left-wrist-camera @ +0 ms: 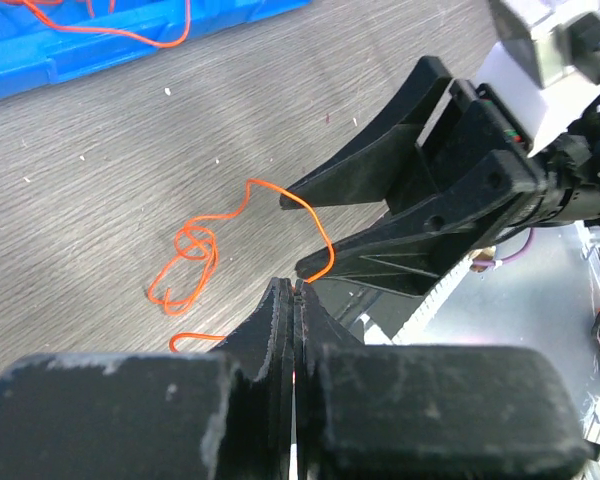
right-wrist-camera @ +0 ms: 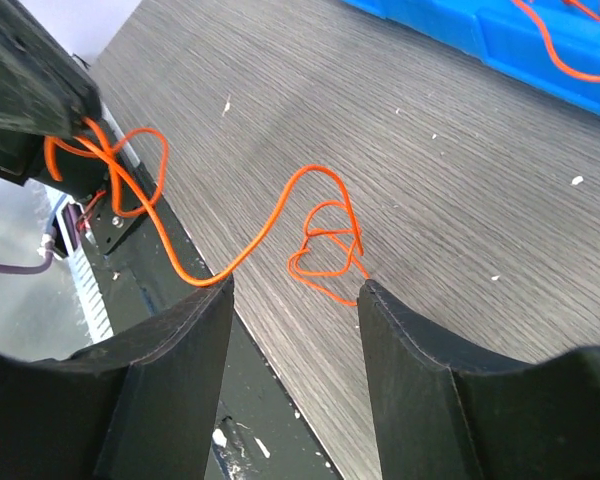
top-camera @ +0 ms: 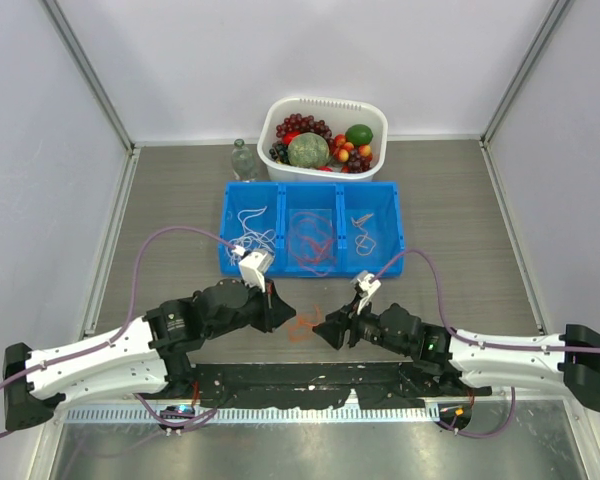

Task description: Untangle the cables

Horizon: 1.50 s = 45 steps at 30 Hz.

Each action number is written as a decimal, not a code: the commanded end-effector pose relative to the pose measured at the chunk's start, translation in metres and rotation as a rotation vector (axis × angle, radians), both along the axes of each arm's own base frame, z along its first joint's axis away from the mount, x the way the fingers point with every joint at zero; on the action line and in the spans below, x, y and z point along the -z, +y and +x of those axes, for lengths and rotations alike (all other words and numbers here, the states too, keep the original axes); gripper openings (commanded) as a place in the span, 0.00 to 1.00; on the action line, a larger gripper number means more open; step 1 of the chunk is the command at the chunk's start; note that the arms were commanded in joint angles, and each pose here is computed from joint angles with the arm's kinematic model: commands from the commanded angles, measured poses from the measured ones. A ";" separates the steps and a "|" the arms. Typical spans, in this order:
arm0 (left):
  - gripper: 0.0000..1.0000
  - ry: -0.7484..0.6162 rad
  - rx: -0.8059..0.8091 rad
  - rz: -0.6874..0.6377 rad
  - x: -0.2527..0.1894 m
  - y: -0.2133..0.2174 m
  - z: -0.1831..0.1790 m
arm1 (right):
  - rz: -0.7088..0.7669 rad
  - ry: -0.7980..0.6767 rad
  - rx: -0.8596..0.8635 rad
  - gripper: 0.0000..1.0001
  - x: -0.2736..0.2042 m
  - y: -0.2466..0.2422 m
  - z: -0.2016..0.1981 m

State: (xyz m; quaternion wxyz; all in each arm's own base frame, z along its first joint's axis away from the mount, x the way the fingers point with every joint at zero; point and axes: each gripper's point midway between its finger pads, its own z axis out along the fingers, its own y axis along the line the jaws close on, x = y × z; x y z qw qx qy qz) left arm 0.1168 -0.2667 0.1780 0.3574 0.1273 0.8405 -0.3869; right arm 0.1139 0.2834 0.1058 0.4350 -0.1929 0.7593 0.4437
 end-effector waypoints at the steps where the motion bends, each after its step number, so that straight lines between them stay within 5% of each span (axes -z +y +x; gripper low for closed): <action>1: 0.00 -0.042 -0.003 -0.062 -0.031 -0.003 0.003 | 0.041 -0.036 0.023 0.58 -0.015 0.008 0.008; 21: 0.00 -0.108 0.059 -0.200 -0.101 0.005 -0.010 | 0.165 -0.051 0.249 0.57 -0.039 0.029 0.054; 32: 0.00 -0.186 0.168 -0.321 -0.160 0.009 -0.031 | 0.250 -0.037 0.168 0.38 -0.052 0.060 0.050; 40: 0.00 -0.324 0.132 -0.394 -0.203 0.039 -0.031 | 0.193 -0.031 0.239 0.01 -0.037 0.055 0.060; 45: 0.00 -0.421 0.107 -0.456 -0.234 0.066 -0.035 | 0.201 -0.042 0.374 0.01 -0.038 0.023 0.072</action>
